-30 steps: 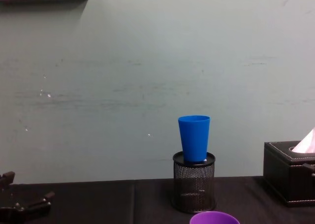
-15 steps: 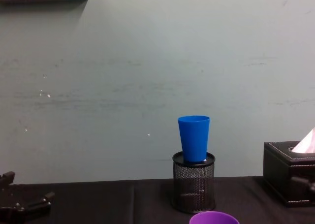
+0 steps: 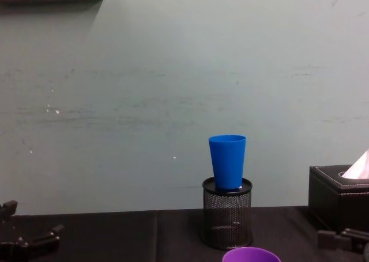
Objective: Pick up one cup with a gripper and tap it against the other cup.
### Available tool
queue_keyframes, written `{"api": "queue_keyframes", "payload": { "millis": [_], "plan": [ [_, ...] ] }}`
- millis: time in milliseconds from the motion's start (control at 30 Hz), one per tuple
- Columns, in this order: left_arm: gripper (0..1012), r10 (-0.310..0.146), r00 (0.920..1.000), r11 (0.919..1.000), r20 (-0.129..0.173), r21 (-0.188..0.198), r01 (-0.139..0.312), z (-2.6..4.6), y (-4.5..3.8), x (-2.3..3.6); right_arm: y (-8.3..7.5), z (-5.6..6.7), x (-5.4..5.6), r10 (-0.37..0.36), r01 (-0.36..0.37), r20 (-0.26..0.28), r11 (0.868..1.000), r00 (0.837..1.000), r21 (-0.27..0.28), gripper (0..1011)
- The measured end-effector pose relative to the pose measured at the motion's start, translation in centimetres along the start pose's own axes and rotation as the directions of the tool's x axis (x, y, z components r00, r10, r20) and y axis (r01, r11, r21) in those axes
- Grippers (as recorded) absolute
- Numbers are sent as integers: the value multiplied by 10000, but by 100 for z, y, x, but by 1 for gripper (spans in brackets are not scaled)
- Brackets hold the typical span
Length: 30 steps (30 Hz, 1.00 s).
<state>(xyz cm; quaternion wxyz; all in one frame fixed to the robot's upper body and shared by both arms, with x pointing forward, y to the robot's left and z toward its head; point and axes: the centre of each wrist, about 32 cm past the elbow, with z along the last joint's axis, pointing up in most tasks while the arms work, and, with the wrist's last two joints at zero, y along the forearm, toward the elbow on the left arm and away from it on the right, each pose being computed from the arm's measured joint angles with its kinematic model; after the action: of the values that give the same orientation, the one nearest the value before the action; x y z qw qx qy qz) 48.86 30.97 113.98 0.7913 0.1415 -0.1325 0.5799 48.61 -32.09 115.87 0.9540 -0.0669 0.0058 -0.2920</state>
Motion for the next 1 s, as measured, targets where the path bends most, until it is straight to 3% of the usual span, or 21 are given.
{"api": "queue_keyframes", "payload": {
  "millis": [467, 1000],
  "plan": [
    [1000, -1, 10000, 10000, 0, 0, 1, 0, 0, 0, 175, -116, 54, 761, -752, 235, 9965, 9968, -364, 1003],
    [1000, -1, 10000, 10000, 0, 1, 1, 0, 0, 0, 394, -276, 175, 834, -832, 177, 9965, 9964, -93, 1003]
  ]
}}
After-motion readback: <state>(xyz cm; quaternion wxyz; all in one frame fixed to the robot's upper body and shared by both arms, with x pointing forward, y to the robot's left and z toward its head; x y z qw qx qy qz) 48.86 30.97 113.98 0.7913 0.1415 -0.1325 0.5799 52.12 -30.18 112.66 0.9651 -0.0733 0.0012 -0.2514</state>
